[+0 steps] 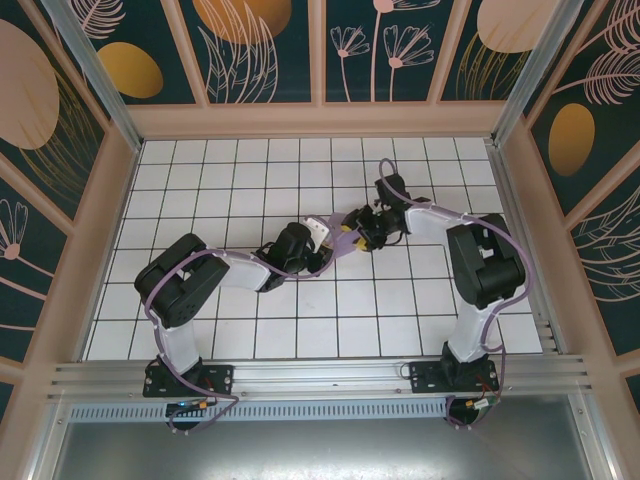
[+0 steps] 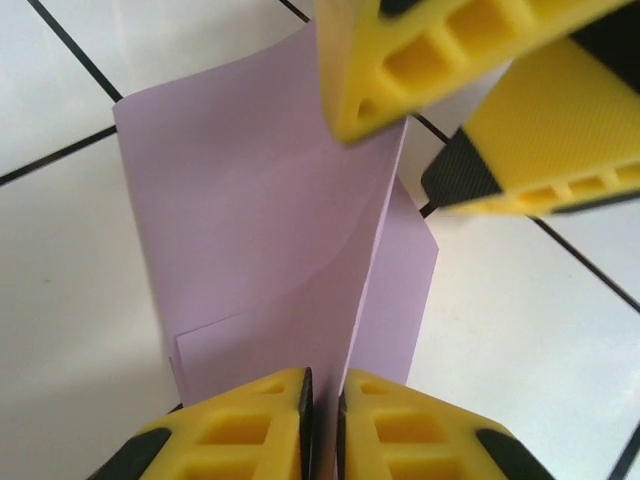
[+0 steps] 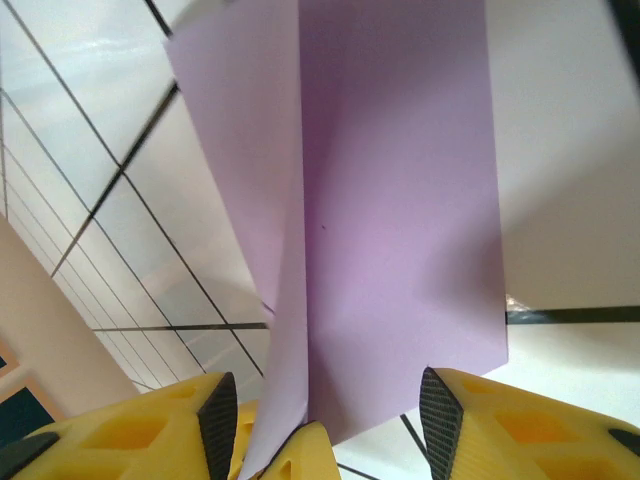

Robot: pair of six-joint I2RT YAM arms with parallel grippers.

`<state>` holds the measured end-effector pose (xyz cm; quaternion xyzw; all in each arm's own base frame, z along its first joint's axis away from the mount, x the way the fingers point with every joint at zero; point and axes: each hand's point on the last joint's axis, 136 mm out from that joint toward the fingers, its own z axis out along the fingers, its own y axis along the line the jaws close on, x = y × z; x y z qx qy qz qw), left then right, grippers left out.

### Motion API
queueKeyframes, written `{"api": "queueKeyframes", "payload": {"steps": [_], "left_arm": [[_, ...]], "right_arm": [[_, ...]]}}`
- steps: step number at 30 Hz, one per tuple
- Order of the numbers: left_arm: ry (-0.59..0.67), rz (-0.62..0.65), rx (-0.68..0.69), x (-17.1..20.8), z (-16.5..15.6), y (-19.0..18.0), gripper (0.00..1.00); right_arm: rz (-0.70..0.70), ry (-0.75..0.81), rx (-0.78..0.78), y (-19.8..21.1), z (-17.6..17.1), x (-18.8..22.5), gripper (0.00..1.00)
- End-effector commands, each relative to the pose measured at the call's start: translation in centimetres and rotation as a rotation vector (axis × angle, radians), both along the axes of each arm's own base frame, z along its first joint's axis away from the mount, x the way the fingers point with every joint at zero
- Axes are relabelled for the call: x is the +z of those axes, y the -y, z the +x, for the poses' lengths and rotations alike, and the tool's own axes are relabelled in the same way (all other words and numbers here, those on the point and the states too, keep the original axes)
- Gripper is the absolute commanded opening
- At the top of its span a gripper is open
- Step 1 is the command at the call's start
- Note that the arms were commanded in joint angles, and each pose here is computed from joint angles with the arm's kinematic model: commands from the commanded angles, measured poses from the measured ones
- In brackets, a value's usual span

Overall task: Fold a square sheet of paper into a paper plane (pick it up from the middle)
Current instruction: Fourth fold the wing at the center of the table.

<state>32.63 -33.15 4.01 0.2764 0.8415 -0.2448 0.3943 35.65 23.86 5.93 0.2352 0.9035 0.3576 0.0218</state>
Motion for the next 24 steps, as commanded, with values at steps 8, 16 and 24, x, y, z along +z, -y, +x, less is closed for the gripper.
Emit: {"api": "queueKeyframes", "payload": {"steps": [8, 16, 24], "left_arm": [[-0.241, -0.177, 0.086, 0.2, -1.6, 0.9, 0.1], [-0.34, -0.258, 0.127, 0.4, -2.2, 1.2, 0.05], [-0.356, -0.339, 0.194, 0.9, -2.4, 0.4, 0.04]], "right_arm": [[0.075, 0.399, 0.184, 0.6, -0.4, 3.6, 0.55], [0.127, 0.454, 0.306, -0.2, -2.0, 2.2, 0.51], [0.128, 0.436, 0.357, -1.0, -1.9, 0.7, 0.5]]}}
